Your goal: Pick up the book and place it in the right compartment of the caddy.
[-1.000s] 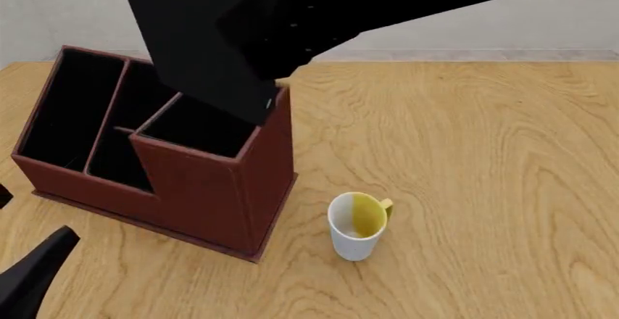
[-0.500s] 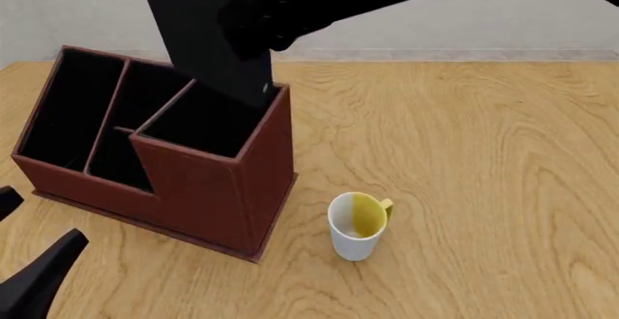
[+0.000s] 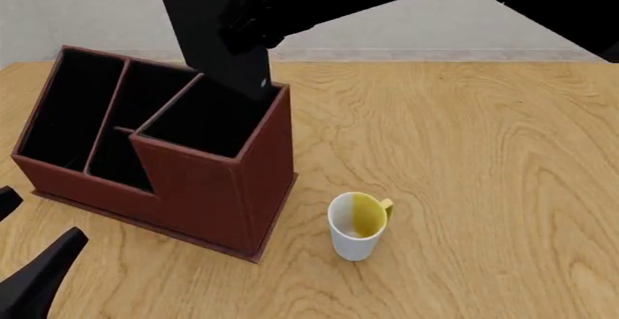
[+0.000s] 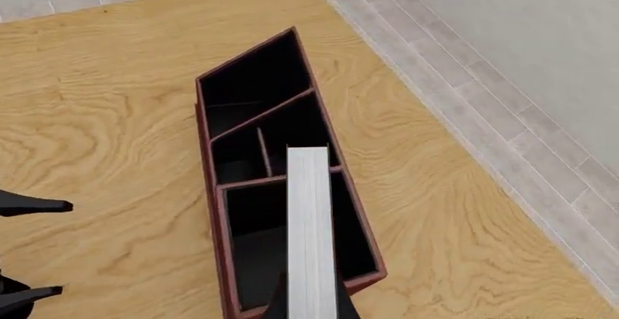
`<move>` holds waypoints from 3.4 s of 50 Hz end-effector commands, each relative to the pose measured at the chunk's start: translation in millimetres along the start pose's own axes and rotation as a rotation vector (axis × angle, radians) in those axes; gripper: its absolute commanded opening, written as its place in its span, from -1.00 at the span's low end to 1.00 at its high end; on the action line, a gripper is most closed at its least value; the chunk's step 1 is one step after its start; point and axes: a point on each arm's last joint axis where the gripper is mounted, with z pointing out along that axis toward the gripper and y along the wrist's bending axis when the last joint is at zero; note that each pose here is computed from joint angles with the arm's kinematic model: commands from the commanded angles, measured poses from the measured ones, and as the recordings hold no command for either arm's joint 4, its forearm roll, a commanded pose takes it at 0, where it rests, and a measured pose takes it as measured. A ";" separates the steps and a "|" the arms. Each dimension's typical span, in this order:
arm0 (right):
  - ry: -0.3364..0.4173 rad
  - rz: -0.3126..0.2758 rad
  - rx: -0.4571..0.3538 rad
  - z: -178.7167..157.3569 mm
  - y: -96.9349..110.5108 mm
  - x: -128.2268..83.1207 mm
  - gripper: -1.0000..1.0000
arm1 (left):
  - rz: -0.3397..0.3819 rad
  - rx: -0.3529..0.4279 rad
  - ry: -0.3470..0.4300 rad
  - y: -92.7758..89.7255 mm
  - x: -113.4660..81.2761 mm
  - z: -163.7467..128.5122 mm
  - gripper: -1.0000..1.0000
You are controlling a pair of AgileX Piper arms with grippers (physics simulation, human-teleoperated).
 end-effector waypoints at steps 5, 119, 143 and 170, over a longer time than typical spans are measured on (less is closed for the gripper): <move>-0.004 0.039 0.037 18.8 -14.1 3.6 -1.00 | -0.004 -0.012 0.004 0.1 2.0 0.8 1.00; 0.065 0.138 0.007 96.8 8.5 70.3 -1.00 | -0.004 -0.067 0.026 2.6 -0.5 -1.0 1.00; 0.083 0.153 0.008 111.6 10.0 85.6 -1.00 | -0.003 -0.069 0.030 -0.5 17.9 6.1 1.00; 0.101 0.162 0.007 126.7 12.1 98.7 -1.00 | -0.005 -0.074 0.036 1.5 7.8 2.1 1.00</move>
